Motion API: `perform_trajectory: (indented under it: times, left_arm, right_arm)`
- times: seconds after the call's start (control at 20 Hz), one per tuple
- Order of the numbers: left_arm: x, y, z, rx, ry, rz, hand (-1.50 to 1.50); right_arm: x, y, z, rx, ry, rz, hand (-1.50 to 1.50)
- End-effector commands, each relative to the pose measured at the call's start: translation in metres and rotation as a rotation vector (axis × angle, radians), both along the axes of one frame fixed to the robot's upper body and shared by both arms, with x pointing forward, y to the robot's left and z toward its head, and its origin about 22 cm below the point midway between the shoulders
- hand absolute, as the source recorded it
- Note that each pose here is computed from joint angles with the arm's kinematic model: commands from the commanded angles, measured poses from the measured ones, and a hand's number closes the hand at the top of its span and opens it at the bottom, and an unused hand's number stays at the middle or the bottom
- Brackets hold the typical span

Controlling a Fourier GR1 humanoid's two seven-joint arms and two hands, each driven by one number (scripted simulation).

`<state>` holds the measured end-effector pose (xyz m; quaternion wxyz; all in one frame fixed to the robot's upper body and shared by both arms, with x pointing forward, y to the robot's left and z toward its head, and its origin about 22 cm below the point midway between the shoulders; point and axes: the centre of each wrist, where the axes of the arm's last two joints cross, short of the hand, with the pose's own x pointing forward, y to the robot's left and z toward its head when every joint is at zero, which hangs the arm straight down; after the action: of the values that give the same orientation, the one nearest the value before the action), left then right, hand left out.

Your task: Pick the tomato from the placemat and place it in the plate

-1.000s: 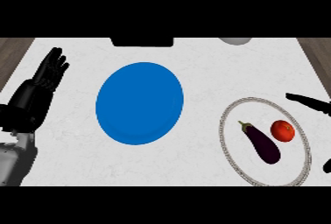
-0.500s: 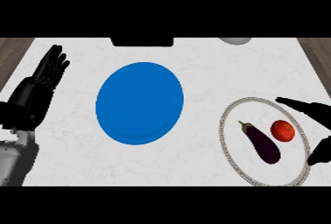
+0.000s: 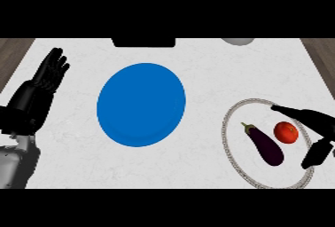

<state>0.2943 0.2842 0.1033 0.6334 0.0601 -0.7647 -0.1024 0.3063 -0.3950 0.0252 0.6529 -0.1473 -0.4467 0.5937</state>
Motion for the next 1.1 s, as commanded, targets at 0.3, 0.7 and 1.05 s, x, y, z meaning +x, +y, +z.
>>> perform_trajectory:
  times: [0.3, 0.7, 1.05]
  left_arm:
    - [-0.005, 0.002, -0.004, 0.011, 0.007, 0.008, 0.00]
    - [-0.009, 0.007, -0.001, 0.002, 0.004, -0.006, 0.00]
    - [-0.009, 0.013, -0.008, -0.001, 0.030, 0.079, 0.00]
  right_arm:
    - [-0.008, 0.008, -0.053, -0.062, 0.034, -0.013, -1.50]
    - [0.015, 0.016, -0.036, 0.046, -0.281, -0.039, 1.50]
    - [-0.034, 0.012, -0.082, -0.271, -0.246, -0.558, 1.50]
